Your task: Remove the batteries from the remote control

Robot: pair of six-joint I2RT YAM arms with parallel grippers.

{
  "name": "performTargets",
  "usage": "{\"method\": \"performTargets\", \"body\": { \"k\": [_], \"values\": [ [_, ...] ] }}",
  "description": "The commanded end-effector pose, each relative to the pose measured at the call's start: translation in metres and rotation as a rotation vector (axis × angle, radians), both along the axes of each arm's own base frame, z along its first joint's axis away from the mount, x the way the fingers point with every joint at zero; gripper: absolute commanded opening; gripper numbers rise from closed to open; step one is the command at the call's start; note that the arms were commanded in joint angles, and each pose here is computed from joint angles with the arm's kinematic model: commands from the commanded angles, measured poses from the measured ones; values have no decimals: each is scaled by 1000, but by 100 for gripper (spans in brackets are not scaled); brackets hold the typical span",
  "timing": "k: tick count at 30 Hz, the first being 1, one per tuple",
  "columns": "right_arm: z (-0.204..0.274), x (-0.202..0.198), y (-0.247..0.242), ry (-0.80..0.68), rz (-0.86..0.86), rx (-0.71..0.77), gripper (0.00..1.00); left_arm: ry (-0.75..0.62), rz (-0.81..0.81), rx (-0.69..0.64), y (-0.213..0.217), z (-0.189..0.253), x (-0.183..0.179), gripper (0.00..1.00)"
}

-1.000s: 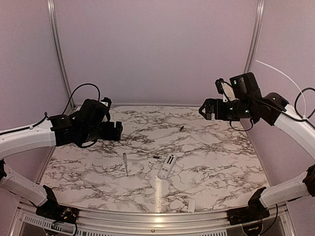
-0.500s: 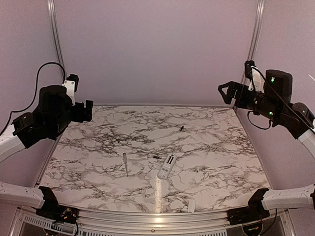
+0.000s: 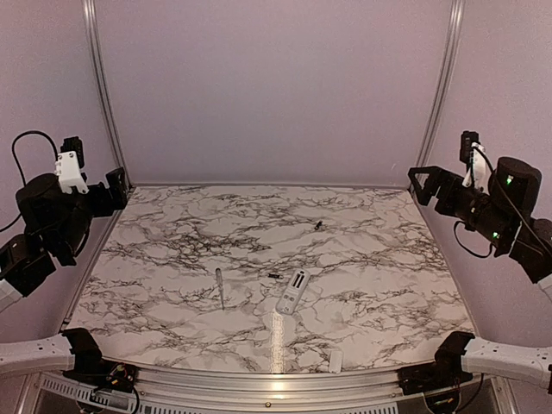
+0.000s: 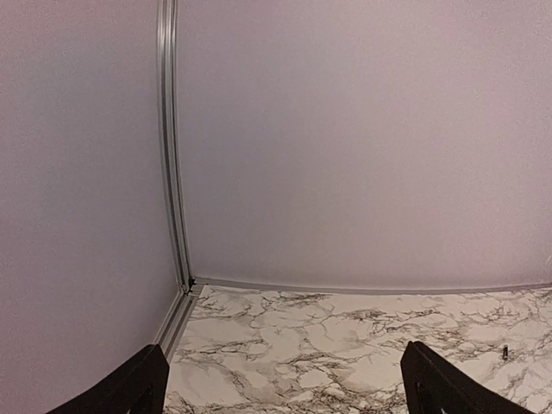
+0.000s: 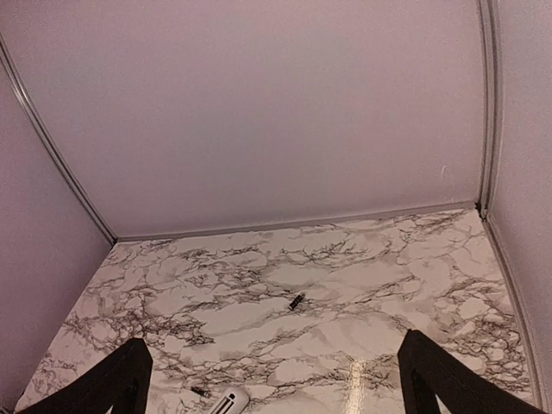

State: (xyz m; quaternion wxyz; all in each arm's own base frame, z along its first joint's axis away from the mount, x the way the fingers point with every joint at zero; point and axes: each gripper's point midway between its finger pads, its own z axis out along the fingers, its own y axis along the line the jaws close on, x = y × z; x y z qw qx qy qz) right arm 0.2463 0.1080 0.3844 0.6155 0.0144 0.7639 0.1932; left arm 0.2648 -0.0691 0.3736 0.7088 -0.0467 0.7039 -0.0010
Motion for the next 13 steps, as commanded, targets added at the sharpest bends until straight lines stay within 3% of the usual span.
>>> {"method": "performTargets", "body": {
  "k": [1, 13],
  "values": [
    [1, 3, -7, 0, -46, 18, 98, -19, 19, -17, 2, 2, 3, 99],
    [1, 7, -7, -9, -60, 9, 98, 11, 12, 0, -3, -3, 7, 99]
  ]
}}
